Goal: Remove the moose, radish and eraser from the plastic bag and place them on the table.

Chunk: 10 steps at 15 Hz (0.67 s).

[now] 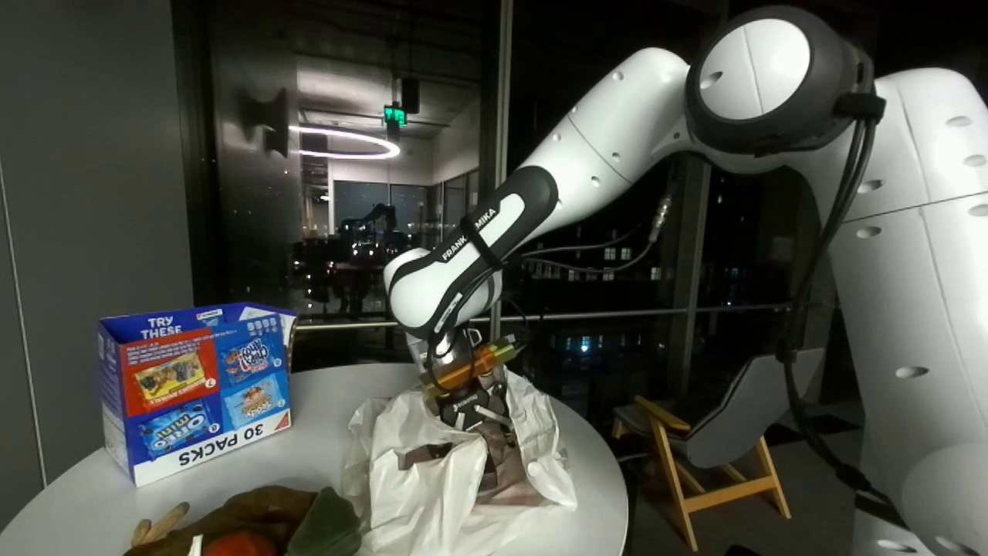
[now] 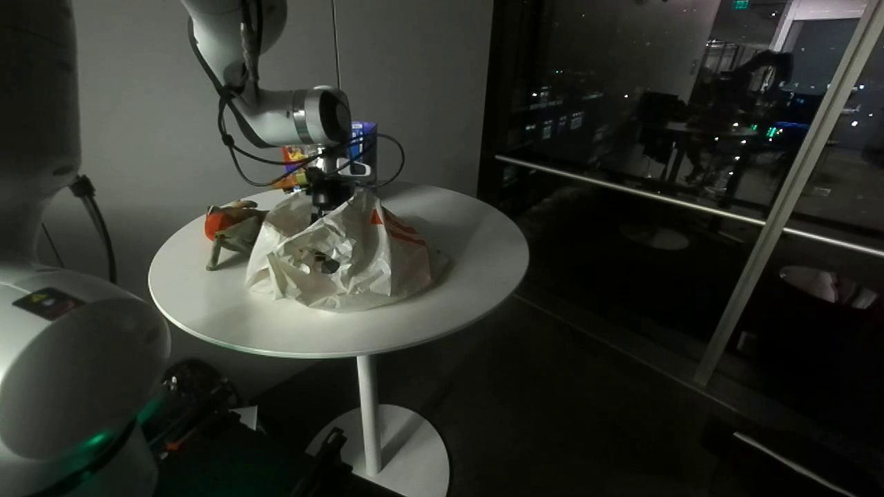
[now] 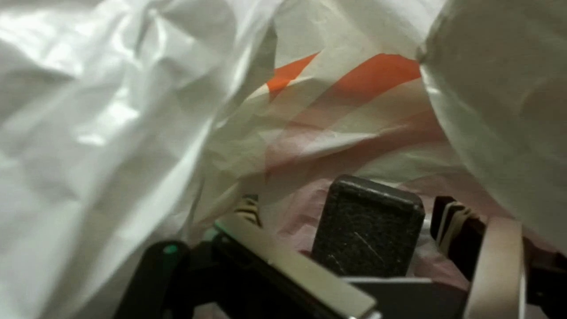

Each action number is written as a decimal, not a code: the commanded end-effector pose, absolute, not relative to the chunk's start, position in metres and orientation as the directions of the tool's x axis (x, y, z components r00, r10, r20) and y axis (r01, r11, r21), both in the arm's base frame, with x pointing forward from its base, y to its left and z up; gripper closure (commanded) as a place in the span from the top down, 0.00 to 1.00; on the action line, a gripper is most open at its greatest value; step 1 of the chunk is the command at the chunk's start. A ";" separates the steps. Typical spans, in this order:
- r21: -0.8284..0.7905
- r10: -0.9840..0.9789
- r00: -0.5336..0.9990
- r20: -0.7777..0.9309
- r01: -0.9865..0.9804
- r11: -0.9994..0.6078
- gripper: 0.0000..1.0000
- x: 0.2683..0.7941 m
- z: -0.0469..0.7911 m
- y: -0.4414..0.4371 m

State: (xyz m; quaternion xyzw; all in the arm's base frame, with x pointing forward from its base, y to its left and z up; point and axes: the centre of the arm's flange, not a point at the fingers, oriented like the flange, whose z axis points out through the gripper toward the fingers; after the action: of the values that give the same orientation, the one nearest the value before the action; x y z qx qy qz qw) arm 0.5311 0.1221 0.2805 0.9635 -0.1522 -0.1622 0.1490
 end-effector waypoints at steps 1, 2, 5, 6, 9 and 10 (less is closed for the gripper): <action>0.298 -0.357 0.897 -0.262 -0.276 -0.914 1.00 0.538 0.267 0.125; 0.296 -0.362 0.898 -0.252 -0.284 -0.912 1.00 0.538 0.265 0.124; 0.280 -0.362 0.899 -0.247 -0.291 -0.915 0.74 0.540 0.261 0.121; 0.276 -0.362 0.899 -0.246 -0.293 -0.915 0.71 0.541 0.261 0.121; 0.257 -0.368 0.897 -0.244 -0.306 -0.917 0.46 0.542 0.262 0.120; 0.251 -0.371 0.896 -0.243 -0.311 -0.917 0.39 0.542 0.262 0.119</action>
State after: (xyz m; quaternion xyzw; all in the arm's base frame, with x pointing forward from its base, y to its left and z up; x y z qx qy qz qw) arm 0.5402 0.1200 0.2591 0.9665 -0.1671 -0.1515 0.1222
